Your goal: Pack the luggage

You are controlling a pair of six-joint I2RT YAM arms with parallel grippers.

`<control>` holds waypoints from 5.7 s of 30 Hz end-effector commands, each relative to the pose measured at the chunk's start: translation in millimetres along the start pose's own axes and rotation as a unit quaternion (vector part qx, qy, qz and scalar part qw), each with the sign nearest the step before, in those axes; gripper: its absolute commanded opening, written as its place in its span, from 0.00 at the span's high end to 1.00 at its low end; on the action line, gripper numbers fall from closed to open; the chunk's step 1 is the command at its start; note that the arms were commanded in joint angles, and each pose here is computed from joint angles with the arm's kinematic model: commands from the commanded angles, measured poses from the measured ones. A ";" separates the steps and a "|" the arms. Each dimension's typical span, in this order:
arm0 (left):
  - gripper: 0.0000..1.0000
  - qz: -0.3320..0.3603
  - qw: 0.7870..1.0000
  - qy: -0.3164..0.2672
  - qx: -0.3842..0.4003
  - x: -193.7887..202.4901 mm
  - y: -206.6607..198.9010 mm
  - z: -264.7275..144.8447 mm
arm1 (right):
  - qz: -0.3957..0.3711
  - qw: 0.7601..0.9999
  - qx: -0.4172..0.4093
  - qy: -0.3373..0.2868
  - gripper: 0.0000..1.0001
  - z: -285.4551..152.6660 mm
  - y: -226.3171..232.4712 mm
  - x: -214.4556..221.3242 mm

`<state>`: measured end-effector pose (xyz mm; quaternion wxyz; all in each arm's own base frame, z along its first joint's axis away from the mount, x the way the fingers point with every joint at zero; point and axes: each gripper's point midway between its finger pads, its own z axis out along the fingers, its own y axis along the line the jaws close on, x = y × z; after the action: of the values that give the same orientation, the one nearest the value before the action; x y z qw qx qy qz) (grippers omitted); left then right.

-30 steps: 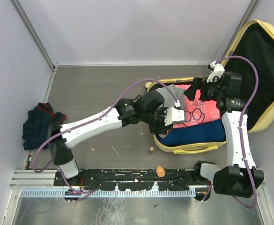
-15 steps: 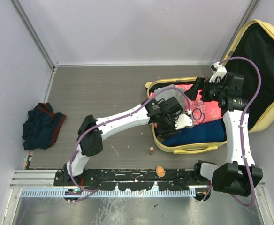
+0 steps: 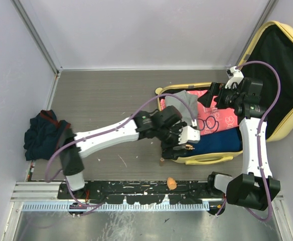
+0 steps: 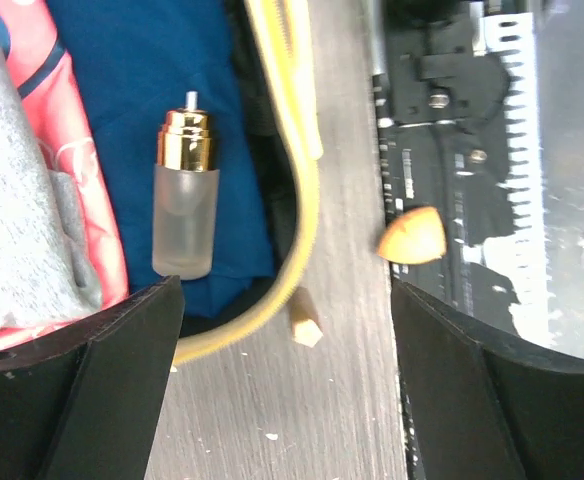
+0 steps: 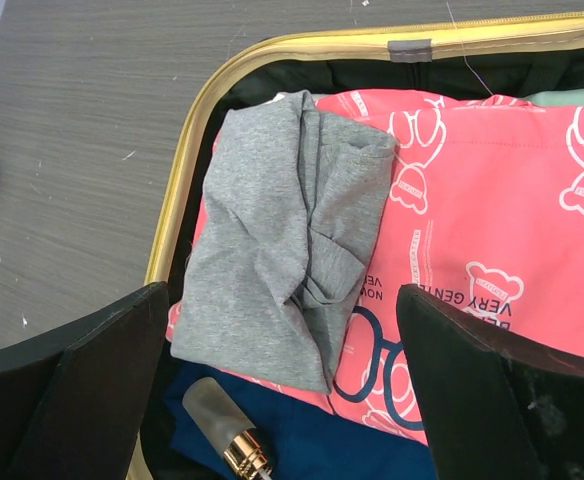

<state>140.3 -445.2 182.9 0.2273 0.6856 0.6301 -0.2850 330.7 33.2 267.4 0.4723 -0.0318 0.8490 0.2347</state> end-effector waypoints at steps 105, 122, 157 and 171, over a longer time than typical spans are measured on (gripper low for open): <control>0.34 0.079 0.986 -0.147 -0.016 70.5 -5.8 -13.5 | 0.021 0.995 -0.102 -0.002 0.01 -5.6 31.7 5.7; 0.55 0.057 0.991 -0.119 0.000 92.4 -16.6 35.6 | 0.024 0.995 -0.095 0.002 0.01 -1.4 26.5 5.9; 0.92 0.002 0.987 -0.074 -0.142 -9.2 58.1 -24.9 | -0.126 0.989 -0.009 -0.080 0.03 -48.1 35.0 -80.5; 0.39 -0.001 0.988 -0.118 -0.102 -53.0 53.1 -6.8 | -0.220 0.944 0.162 -0.184 0.02 -101.4 11.3 -184.6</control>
<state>199.2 -469.7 162.6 0.3186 0.6377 0.6604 -0.2363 344.5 -7.2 414.9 0.6054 -0.0995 0.7862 0.0738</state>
